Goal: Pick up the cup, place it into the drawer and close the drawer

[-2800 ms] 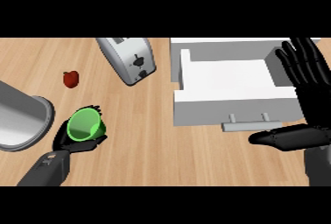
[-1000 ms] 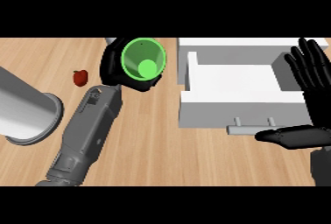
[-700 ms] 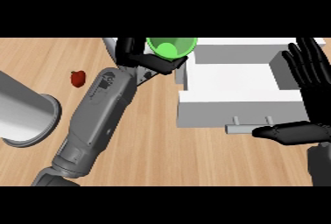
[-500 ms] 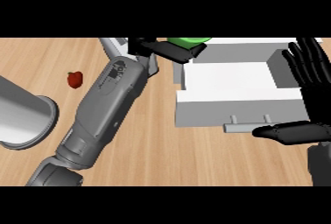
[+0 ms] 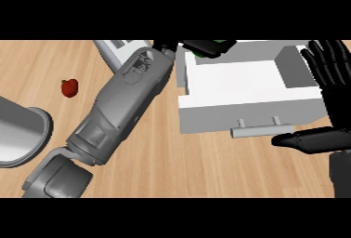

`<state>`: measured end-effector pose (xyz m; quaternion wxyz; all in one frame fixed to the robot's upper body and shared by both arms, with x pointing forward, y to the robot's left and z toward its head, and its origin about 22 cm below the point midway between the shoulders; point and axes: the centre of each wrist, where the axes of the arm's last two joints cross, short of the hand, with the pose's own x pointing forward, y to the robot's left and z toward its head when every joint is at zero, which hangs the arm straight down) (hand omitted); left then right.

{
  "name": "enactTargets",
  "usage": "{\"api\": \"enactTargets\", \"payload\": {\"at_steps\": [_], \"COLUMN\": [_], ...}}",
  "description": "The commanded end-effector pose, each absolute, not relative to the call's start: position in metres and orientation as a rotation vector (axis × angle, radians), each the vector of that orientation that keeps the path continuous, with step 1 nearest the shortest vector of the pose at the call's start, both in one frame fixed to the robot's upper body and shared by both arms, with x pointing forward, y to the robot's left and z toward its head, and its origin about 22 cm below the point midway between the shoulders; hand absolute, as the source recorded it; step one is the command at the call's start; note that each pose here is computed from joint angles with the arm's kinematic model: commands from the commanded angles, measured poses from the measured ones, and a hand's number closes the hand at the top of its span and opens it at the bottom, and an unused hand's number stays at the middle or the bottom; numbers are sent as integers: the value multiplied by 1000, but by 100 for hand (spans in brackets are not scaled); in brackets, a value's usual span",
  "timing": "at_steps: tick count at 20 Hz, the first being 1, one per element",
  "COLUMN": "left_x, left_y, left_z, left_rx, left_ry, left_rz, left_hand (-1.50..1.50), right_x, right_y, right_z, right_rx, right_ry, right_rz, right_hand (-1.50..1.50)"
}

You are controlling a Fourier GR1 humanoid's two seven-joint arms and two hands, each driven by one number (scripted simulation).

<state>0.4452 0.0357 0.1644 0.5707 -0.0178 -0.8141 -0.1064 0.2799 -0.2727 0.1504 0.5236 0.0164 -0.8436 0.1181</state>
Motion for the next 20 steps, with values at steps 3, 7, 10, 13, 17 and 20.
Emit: {"api": "enactTargets", "payload": {"at_steps": [3, 7, 10, 13, 17, 20], "left_x": [446, 445, 440, 439, 437, 437], "left_y": [36, 31, 44, 39, 41, 40], "left_z": [141, 142, 109, 117, 113, 118], "left_rx": [-10, 4, 22, -18, -104, -209], "left_ry": [-1758, -1715, -1692, -1716, -1761, -1815], "left_rz": [-379, -487, -499, -436, -326, -273], "left_hand": [150, 150, 150, -150, -150, -150], "right_x": [289, 292, 293, 299, 300, 301], "right_y": [-263, -261, -251, -246, -225, -216], "right_z": [147, 160, 148, 160, 158, 166], "right_rx": [78, 120, 131, 179, 384, 504], "right_ry": [-2019, -2040, -2030, -2047, -2029, -2023], "right_rz": [332, 338, 373, 390, 470, 591], "right_hand": [-150, -150, -150, -150, -150, 150]}}
